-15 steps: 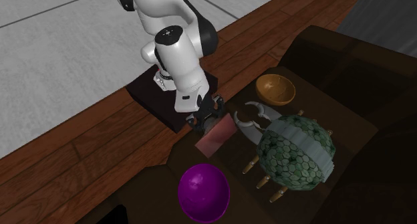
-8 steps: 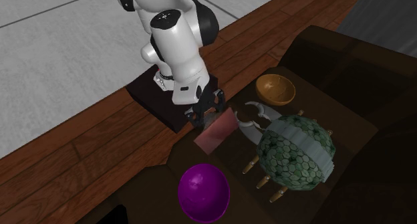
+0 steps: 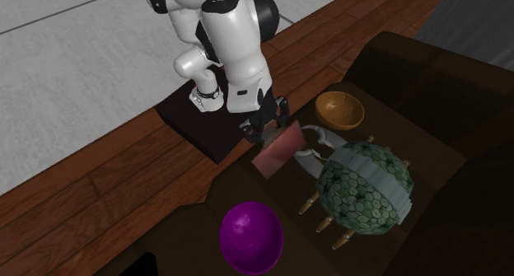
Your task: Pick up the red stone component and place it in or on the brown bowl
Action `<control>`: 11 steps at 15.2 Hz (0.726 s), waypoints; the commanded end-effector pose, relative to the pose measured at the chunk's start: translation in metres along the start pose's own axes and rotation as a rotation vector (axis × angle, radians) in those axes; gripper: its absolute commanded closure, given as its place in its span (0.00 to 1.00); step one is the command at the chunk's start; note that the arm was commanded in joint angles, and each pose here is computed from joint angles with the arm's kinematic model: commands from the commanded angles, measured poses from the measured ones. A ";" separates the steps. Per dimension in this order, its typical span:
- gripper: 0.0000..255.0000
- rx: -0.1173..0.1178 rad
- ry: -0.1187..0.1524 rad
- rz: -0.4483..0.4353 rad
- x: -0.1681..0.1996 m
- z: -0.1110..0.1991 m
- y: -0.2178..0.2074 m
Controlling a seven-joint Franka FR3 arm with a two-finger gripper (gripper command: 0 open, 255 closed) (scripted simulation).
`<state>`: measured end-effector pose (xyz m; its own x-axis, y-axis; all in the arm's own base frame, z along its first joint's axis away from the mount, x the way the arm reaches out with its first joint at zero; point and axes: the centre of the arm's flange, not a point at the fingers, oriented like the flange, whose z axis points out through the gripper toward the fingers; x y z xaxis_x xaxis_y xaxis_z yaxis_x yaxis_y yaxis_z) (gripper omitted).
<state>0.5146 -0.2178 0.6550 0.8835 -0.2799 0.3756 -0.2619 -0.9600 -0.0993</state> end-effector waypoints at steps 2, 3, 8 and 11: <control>1.00 0.000 0.001 0.001 -0.005 0.003 -0.040; 1.00 0.000 0.001 0.001 -0.006 0.005 -0.053; 1.00 0.000 0.001 0.001 -0.014 0.013 -0.118; 1.00 0.000 0.001 0.001 -0.019 0.018 -0.157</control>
<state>0.5428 -0.0802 0.6476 0.8839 -0.2794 0.3750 -0.2617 -0.9601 -0.0984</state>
